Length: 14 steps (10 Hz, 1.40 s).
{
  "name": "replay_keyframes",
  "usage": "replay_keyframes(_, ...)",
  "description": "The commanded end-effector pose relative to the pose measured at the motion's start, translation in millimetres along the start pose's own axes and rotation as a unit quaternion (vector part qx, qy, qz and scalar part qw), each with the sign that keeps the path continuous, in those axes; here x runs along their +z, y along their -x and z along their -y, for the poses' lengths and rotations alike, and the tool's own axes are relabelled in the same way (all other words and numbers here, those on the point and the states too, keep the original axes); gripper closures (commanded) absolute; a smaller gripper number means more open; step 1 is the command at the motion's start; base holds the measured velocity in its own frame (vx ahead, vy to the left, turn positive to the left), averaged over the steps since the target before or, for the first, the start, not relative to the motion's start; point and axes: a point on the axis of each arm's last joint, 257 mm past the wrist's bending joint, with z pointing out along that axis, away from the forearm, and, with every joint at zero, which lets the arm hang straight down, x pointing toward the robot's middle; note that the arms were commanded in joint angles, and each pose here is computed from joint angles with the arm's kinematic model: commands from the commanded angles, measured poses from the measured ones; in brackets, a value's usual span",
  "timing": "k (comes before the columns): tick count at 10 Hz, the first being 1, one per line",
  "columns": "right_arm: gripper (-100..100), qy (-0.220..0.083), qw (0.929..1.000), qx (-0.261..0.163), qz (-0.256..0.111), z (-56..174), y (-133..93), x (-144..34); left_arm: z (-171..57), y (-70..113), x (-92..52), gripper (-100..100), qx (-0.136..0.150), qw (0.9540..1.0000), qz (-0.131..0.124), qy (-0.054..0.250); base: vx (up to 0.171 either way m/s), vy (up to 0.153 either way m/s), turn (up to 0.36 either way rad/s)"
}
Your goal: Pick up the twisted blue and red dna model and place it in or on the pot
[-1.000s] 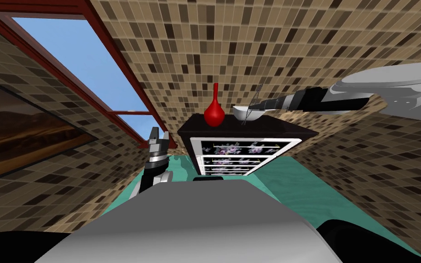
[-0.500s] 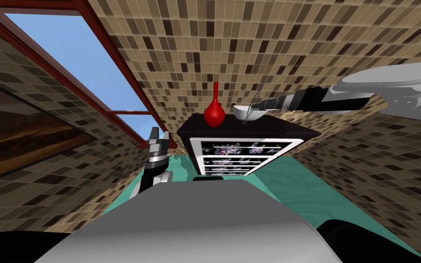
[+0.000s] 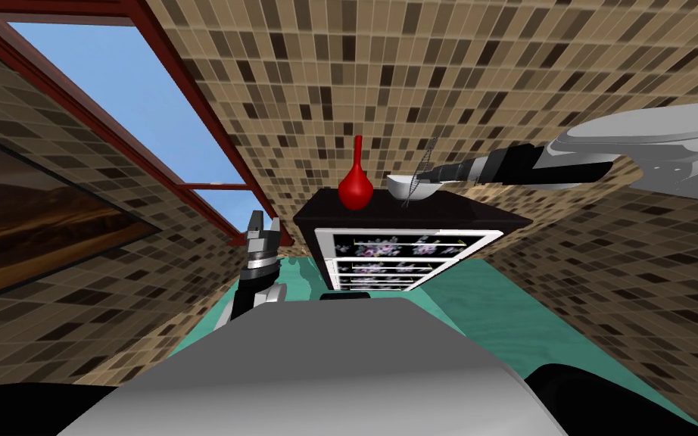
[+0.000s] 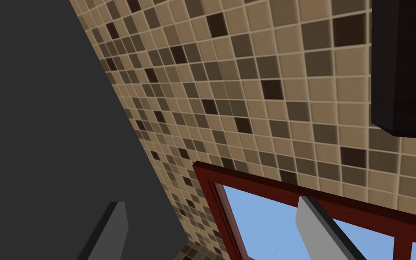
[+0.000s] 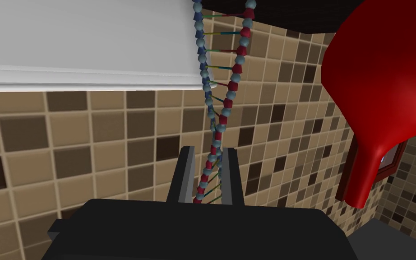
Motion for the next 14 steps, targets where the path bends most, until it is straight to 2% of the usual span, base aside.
replay_keyframes(1, 100, -0.006, 0.9999, -0.005, 0.008, 4.3, 17.2, -1.4, 0.0, 0.0, 0.0, 0, 0.0, 1.0, 0.0, 0.0, -0.111, 0.0, 0.034)
replay_keyframes(5, 100, -0.026, 0.9993, -0.011, 0.025, 16.7, 54.6, -5.6, 0.0, 0.0, 0.1, 0, 0.0, 1.0, 0.0, 0.0, -0.144, -0.035, 0.055)
replay_keyframes(14, 100, -0.091, 0.9938, 0.0, 0.063, 52.6, 148.4, -20.2, 0.0, 0.0, 0.0, 0, 0.0, 1.0, 0.0, 0.0, -0.097, -0.082, 0.103)
